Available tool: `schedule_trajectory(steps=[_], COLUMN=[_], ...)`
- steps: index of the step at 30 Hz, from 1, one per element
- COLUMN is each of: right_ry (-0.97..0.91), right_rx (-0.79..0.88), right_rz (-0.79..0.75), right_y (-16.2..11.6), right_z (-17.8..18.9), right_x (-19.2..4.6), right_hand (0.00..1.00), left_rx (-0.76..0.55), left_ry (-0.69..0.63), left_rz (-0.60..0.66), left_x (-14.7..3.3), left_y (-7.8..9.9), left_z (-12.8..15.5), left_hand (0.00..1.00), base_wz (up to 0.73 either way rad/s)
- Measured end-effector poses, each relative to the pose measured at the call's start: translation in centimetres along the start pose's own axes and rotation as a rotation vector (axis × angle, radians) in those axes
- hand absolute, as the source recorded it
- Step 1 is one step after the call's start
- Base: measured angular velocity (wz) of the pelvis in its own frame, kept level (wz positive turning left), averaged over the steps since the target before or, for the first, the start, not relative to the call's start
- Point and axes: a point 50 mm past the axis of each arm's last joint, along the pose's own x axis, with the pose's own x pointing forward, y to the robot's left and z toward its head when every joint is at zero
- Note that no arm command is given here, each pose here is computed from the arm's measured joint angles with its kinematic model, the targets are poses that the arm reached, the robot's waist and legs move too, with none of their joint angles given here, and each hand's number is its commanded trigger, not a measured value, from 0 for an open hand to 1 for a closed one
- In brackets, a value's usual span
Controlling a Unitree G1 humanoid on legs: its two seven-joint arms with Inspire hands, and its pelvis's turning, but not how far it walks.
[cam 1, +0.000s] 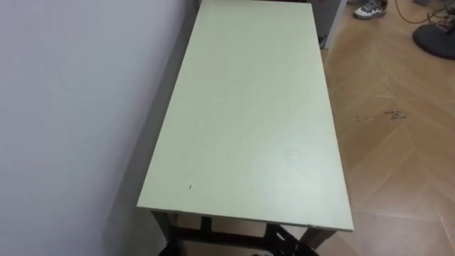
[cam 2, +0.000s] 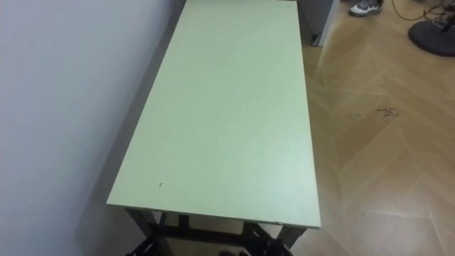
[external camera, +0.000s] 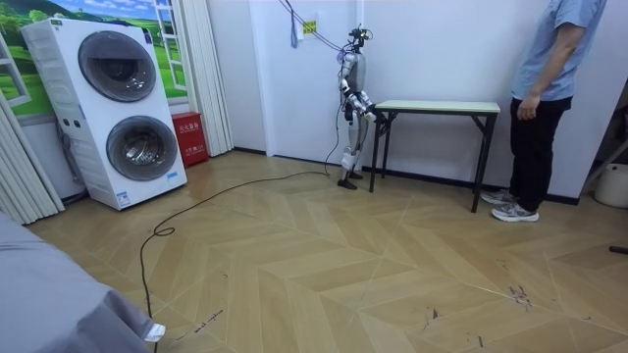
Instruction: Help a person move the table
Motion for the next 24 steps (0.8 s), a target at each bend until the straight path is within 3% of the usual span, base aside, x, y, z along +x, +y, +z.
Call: schedule_trajectory(steps=[11, 24], right_ry=[0.203, 0.257], right_rx=[-0.074, 0.007], right_rz=[-0.248, -0.439], right_y=[-3.5, -5.2], right_z=[-3.4, -5.0], right_x=[-1.6, -2.8], right_hand=[0.00, 0.00], left_rx=[-0.054, -0.142], left_ry=[0.114, 0.192], left_rz=[0.255, 0.439], left_x=[-1.7, -3.2], left_y=[4.1, 6.2], left_z=[-3.0, -5.1], left_hand=[0.00, 0.00], base_wz=[0.00, 0.01])
